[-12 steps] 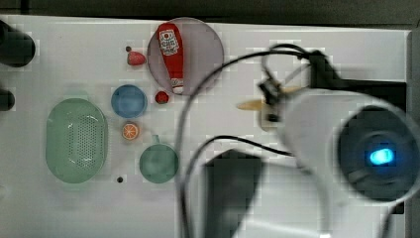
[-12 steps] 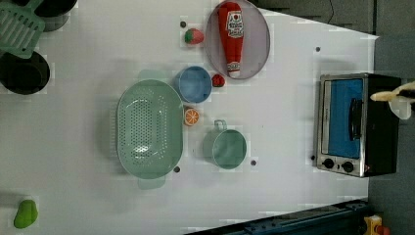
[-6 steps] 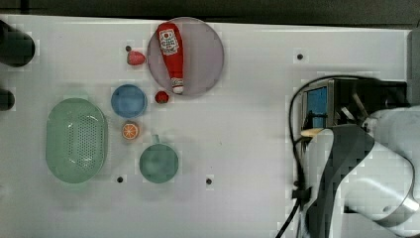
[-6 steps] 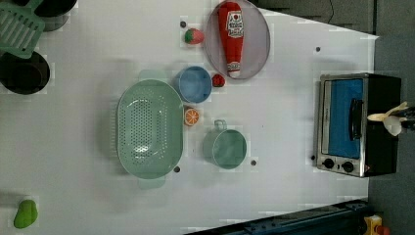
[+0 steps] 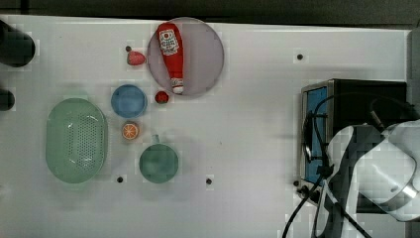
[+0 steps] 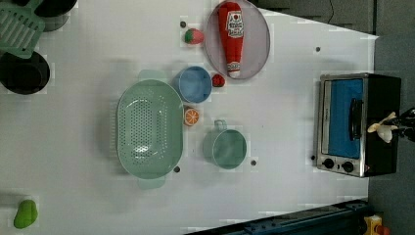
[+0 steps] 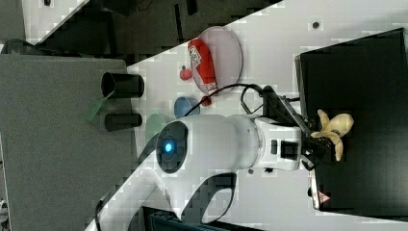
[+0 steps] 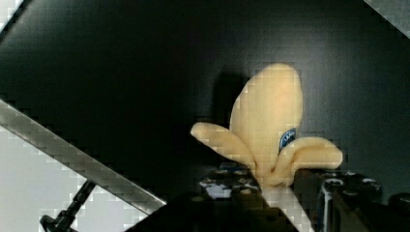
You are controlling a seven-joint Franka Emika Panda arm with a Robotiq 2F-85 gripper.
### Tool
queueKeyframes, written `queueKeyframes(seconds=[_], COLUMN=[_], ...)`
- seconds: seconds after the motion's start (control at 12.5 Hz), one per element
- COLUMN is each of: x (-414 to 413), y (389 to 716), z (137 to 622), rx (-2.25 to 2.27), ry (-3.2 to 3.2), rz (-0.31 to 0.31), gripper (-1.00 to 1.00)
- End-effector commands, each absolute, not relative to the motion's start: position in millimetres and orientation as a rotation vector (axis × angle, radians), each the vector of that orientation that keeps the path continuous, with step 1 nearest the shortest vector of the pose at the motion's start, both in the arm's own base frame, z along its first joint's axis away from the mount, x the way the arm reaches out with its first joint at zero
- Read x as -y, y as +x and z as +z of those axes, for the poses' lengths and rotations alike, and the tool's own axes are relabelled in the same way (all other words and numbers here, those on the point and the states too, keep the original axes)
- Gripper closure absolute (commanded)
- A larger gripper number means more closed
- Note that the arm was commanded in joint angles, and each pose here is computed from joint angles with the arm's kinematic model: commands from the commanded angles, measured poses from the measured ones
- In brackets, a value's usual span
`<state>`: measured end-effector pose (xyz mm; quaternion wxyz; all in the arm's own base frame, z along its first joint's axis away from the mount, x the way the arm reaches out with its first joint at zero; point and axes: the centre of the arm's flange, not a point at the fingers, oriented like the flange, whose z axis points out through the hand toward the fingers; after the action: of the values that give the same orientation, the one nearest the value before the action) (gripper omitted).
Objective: Pick banana from table and place on oven.
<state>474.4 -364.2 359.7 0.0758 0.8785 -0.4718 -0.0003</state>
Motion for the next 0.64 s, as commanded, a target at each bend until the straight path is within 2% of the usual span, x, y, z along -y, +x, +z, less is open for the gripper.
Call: queueKeyframes(seconds=[0.08,0.48,0.64], x=[348.7,350.5,342.2], y=[488.6,489.8,500.0], z=[390.8,398.1,415.4], rx=[1.257,1.243,1.178], ry=[2.718,2.712,2.723], rz=[0.083,0.099,0.122], gripper=[0.21,-0.93,-1.00])
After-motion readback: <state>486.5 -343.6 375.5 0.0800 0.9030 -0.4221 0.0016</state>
